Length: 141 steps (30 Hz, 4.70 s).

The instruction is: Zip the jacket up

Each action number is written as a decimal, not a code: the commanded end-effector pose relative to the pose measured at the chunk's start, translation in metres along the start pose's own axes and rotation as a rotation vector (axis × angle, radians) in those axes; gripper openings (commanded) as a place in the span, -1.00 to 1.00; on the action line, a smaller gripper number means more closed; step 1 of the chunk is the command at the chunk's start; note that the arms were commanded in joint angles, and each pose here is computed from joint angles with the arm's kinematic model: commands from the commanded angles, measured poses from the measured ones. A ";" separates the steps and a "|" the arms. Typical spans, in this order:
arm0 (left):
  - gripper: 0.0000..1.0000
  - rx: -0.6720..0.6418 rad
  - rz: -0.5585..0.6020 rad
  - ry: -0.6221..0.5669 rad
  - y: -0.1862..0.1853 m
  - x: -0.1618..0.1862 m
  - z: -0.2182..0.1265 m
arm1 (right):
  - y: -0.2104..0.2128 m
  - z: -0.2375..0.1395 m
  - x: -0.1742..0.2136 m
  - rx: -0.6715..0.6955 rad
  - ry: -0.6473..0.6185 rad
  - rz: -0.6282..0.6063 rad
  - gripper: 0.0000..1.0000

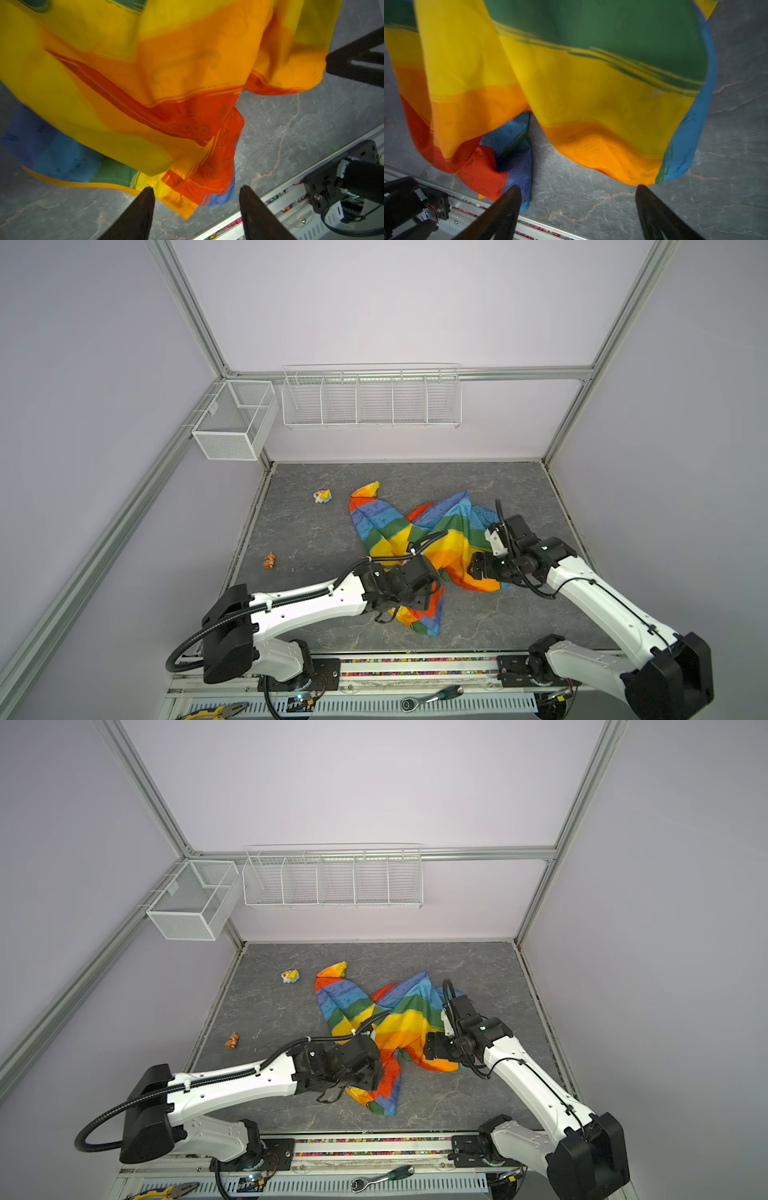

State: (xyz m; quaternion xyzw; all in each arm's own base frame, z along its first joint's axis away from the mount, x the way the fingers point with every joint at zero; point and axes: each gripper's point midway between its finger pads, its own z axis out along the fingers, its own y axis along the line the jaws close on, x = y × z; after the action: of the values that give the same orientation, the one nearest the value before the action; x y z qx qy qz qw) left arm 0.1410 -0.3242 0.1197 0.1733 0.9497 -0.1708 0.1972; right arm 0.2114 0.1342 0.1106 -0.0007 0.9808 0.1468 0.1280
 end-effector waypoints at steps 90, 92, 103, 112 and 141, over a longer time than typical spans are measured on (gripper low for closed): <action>-1.00 0.531 0.173 -1.067 -0.034 -0.219 -0.439 | 0.182 -0.438 -0.096 -0.902 -0.967 -0.492 -0.85; -1.00 0.462 0.151 -1.039 -0.031 -0.229 -0.420 | 0.181 -0.419 -0.110 -0.883 -0.920 -0.454 -0.87; -1.00 -0.012 0.110 -0.744 -0.007 -0.279 -0.239 | 0.137 -0.249 -0.192 -0.664 -0.643 -0.188 -0.87; -1.00 -0.166 0.009 -0.646 0.031 -0.327 -0.134 | 0.070 -0.144 -0.249 -0.498 -0.519 0.031 -0.87; 0.26 -0.172 -0.167 -0.689 0.088 -0.348 -0.124 | -0.024 -0.086 -0.288 -0.221 -0.415 0.306 0.43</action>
State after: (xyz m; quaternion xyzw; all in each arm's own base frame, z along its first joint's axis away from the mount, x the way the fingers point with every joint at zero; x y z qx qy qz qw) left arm 0.4513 -0.2991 0.3298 0.0129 0.8658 -0.1340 0.4820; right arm 0.4926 0.0857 0.2489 0.1736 0.8874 0.3038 0.3000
